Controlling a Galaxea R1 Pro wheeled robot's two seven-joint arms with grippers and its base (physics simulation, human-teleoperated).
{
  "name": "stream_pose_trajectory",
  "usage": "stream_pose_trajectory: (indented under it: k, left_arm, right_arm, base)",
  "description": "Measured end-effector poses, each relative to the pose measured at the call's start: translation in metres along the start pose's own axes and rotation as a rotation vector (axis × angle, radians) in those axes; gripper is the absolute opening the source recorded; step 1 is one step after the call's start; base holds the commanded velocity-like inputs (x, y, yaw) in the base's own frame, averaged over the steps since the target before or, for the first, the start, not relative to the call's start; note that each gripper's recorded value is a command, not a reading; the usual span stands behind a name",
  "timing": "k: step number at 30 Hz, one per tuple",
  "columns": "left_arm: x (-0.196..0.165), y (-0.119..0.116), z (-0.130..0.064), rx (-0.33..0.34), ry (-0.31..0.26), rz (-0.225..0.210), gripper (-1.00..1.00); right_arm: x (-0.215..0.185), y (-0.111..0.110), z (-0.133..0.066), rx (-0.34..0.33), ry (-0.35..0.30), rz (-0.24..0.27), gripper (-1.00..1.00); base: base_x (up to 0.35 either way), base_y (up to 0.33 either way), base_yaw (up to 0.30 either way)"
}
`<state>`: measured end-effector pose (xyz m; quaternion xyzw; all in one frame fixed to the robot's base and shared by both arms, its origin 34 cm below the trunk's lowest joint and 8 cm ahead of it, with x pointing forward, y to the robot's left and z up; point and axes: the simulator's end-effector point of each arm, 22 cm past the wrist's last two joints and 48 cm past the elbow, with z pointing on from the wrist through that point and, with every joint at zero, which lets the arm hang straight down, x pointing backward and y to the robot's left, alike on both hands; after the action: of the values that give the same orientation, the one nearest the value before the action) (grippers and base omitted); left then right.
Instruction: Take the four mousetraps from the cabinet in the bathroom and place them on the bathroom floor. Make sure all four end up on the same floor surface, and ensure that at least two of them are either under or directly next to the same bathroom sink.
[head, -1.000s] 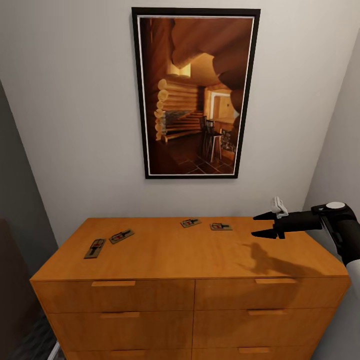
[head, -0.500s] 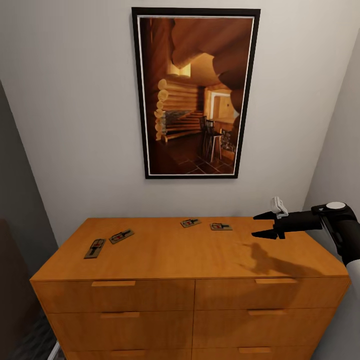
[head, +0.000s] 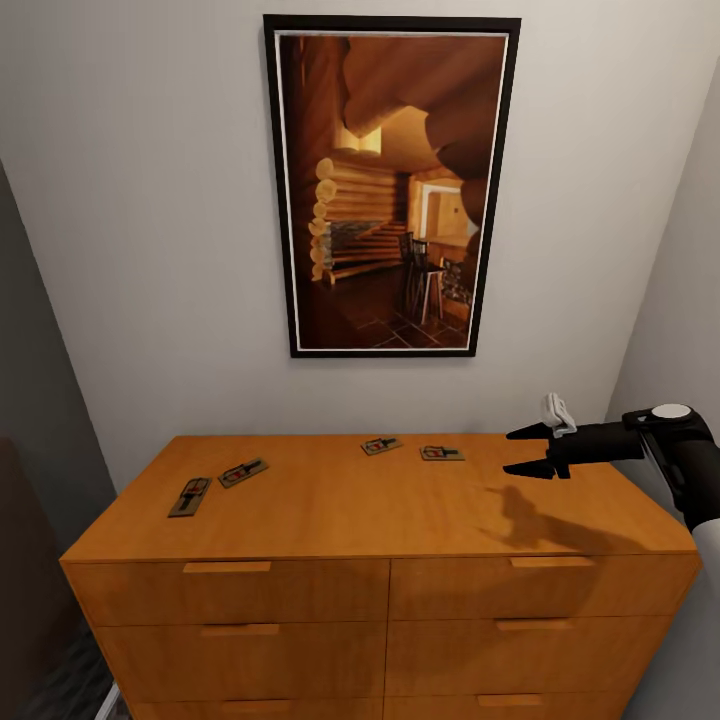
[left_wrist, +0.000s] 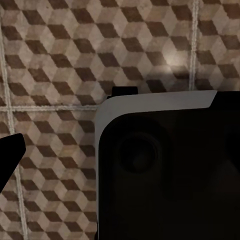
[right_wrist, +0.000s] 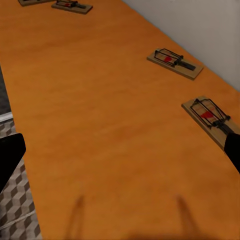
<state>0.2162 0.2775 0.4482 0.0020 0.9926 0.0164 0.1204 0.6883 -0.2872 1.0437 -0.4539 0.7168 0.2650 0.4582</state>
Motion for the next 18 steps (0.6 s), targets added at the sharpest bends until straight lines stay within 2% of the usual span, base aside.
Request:
stream_pose_trajectory:
  k: [8,13,18]
  left_arm:
    - [0.006,0.0,0.0,0.001,0.012,0.001,1.0]
    - [0.009,0.0,0.0,0.001,0.019,0.001,1.0]
    - [0.01,-0.001,-0.001,0.001,0.02,0.001,1.0]
  right_arm:
    - [-0.001,0.001,0.003,-0.002,-0.001,0.0,1.0]
    - [-0.003,-0.009,0.011,0.046,-0.007,0.005,1.0]
    - [-0.011,-0.015,0.029,0.079,-0.026,0.008,1.0]
  base:
    - [0.0,0.0,0.0]
    - [0.0,0.0,0.0]
    - [0.0,0.0,0.0]
